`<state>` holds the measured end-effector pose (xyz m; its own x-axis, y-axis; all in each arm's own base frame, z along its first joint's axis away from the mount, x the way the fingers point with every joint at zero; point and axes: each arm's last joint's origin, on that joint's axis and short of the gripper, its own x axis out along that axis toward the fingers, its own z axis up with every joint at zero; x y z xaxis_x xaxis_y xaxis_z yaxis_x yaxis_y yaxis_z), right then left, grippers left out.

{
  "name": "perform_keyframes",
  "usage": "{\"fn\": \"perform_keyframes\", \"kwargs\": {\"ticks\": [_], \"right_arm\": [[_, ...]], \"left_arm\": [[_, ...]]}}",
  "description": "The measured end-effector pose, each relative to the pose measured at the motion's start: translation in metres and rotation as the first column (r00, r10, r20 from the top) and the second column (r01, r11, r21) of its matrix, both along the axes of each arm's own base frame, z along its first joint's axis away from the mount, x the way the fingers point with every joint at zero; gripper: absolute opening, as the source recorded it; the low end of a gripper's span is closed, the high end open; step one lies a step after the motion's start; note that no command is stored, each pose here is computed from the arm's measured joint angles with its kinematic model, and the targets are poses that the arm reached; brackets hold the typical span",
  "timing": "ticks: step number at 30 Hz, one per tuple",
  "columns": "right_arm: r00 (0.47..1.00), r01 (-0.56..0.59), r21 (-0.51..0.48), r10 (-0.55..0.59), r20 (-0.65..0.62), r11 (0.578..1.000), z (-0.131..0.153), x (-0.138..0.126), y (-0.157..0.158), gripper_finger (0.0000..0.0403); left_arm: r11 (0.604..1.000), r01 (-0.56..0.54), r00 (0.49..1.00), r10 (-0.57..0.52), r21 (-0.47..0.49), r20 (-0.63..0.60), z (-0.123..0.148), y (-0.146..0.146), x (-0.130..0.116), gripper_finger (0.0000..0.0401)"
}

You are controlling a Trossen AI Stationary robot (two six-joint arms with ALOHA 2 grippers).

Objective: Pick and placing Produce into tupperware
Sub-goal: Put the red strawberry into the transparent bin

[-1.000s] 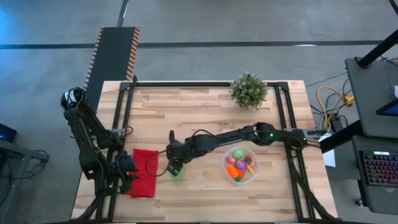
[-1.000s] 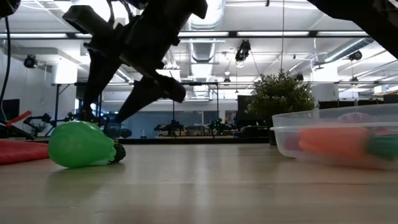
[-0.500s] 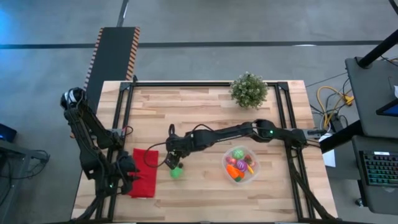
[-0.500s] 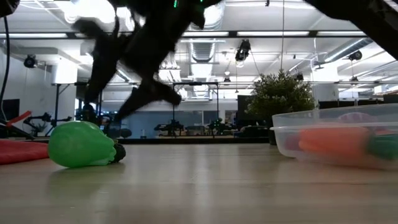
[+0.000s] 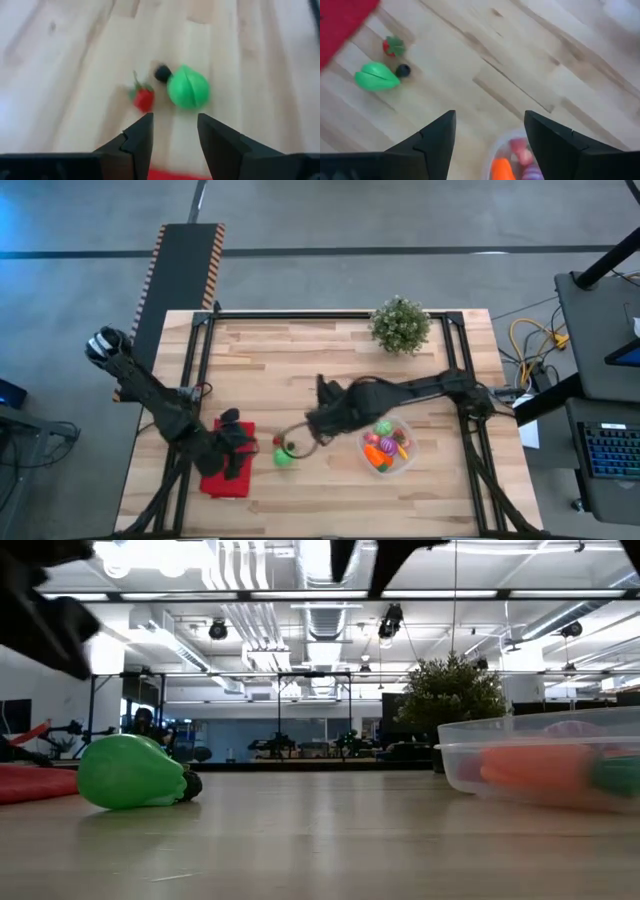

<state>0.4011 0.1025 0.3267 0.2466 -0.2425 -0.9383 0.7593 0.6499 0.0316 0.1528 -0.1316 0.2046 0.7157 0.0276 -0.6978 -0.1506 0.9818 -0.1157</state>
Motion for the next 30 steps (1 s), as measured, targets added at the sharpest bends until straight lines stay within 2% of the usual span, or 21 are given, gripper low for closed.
{"fn": "perform_keyframes", "kwargs": {"ticks": [3, 6, 9, 13, 16, 20, 25, 30], "right_arm": [[0.998, 0.054, -0.038, -0.053, 0.039, 0.998, 0.013, -0.02, 0.017, 0.0228], [0.989, 0.103, -0.055, -0.096, 0.113, 0.993, 0.026, -0.039, 0.031, 0.0228], [0.982, 0.141, -0.067, -0.131, 0.135, 0.988, 0.024, -0.05, 0.043, 0.0228], [0.98, 0.171, -0.08, -0.161, 0.116, 0.982, 0.012, -0.059, 0.052, 0.0228], [0.98, 0.187, -0.083, -0.179, 0.087, 0.979, 0.003, -0.066, 0.056, 0.0228], [0.976, 0.218, -0.074, -0.216, 0.028, 0.973, -0.013, -0.072, 0.061, 0.0228], [0.969, 0.246, -0.074, -0.245, 0.017, 0.966, -0.017, -0.085, 0.064, 0.0228], [0.96, 0.279, -0.073, -0.278, 0.02, 0.958, -0.017, -0.099, 0.06, 0.0228]], "left_arm": [[0.998, 0.029, 0.999, -0.028, 0.056, -0.015, -0.001, 0.012, 0.015, 0.0139], [0.993, 0.101, 0.994, -0.099, 0.06, -0.046, -0.004, 0.02, 0.027, 0.0139], [0.988, 0.142, 0.988, -0.137, 0.066, -0.075, -0.013, 0.027, 0.034, 0.0139], [0.989, 0.147, 0.98, -0.141, 0.028, -0.14, -0.033, 0.035, 0.037, 0.0139], [0.99, 0.142, 0.984, -0.139, 0.015, -0.114, -0.034, 0.036, 0.043, 0.0139], [0.996, 0.088, 0.992, -0.085, 0.024, -0.096, -0.035, 0.044, 0.05, 0.0139], [0.998, 0.061, 0.993, -0.062, -0.016, -0.104, -0.039, 0.05, 0.058, 0.0139], [0.995, 0.076, 0.987, -0.083, -0.057, -0.138, -0.048, 0.051, 0.065, 0.0139]]}}
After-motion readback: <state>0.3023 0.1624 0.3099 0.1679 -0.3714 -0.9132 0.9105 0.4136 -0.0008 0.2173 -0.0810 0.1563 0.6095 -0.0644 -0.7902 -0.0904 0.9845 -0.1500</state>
